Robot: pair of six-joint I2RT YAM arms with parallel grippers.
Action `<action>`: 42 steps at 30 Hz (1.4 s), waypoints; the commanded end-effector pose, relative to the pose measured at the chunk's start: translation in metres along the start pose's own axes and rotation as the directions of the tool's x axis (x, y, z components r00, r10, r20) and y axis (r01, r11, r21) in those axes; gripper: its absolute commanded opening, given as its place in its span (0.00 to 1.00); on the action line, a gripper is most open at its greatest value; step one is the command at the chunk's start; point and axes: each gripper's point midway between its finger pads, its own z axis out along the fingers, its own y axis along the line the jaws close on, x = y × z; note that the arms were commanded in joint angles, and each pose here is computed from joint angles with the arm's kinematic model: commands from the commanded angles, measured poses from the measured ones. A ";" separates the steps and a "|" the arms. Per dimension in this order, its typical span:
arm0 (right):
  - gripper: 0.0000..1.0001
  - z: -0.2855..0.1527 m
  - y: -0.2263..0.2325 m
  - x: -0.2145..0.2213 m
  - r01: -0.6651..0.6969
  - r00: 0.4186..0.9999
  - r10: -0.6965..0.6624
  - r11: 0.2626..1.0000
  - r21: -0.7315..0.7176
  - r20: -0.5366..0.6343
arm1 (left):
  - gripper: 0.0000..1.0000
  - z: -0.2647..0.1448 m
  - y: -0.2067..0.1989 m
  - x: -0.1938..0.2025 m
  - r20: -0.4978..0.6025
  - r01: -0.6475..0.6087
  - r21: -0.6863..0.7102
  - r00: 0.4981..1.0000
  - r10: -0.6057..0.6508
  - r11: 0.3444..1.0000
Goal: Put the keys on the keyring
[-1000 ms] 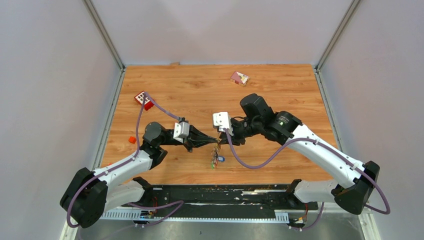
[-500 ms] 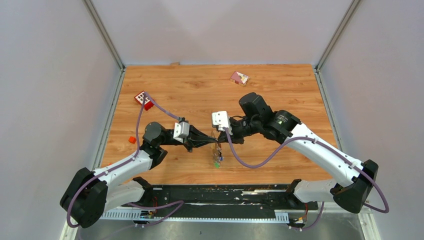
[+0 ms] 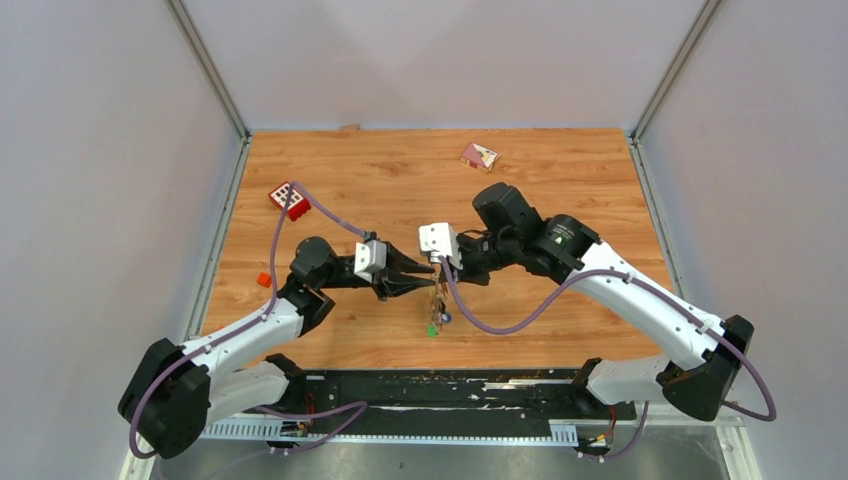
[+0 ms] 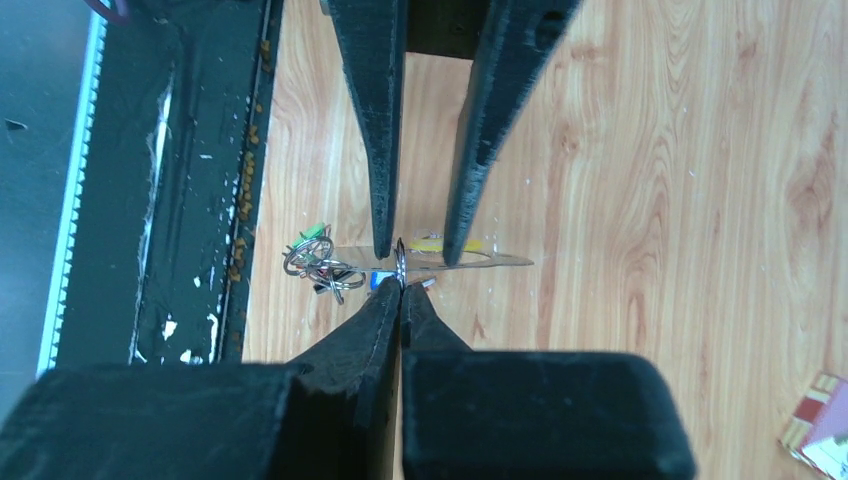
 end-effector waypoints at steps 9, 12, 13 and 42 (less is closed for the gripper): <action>0.00 -0.002 -0.019 0.005 0.020 0.980 -0.004 0.997 0.078 -0.200 | 0.46 0.002 0.027 -0.005 -0.082 -0.082 -0.079 0.994 0.076 0.993; 0.00 0.000 -0.021 0.001 0.017 0.980 0.000 0.996 0.084 -0.199 | 0.44 0.004 0.022 -0.007 -0.067 -0.073 -0.060 0.995 0.069 0.995; 0.00 0.001 -0.021 0.001 0.017 0.980 0.000 0.996 0.083 -0.200 | 0.42 0.004 0.020 -0.007 -0.061 -0.070 -0.051 0.996 0.067 0.996; 0.00 0.004 -0.022 -0.004 0.013 0.984 0.003 0.996 0.092 -0.180 | 0.17 0.008 0.009 0.005 -0.080 -0.036 0.010 0.996 0.037 0.999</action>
